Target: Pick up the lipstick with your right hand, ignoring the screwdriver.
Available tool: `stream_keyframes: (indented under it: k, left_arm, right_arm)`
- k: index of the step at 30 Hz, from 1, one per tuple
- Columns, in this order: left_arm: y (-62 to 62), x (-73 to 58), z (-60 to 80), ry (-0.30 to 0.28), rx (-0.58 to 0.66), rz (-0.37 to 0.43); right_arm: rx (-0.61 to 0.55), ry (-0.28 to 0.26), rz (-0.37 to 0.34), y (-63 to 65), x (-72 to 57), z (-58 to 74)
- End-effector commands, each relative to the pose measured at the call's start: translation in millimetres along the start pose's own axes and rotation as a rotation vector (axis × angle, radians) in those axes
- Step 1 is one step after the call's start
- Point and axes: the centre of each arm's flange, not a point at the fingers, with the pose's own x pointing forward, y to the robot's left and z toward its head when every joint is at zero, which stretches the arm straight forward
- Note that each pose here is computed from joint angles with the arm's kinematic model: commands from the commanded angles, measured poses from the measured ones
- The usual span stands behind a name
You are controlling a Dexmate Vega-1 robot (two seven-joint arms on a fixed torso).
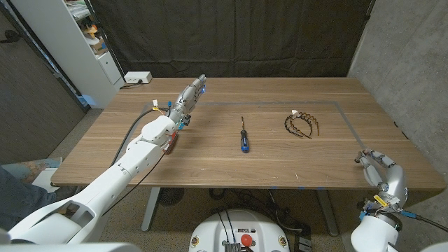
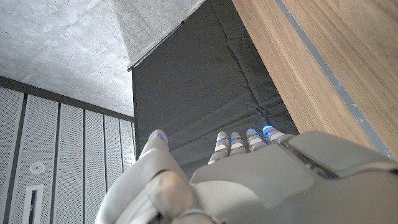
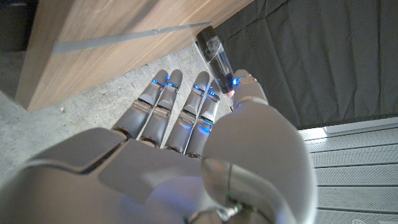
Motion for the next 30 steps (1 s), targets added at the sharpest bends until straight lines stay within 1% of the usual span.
stream_keyframes:
  k: [1, 15, 30]
  left_arm:
    - [3.4, -2.0, -1.6, -0.006, -0.009, 0.004]
    - [10.3, -6.8, -6.2, -0.007, -0.02, 0.01]
    - [15.8, -7.1, -3.6, -0.021, -0.013, 0.014]
  right_arm:
    - [-0.005, -0.027, 0.008, -5.3, 4.6, 17.7]
    - [0.041, -0.052, 0.04, -5.7, 12.9, 35.1]
    - [0.054, -0.091, 0.062, -6.8, 23.3, 57.4]
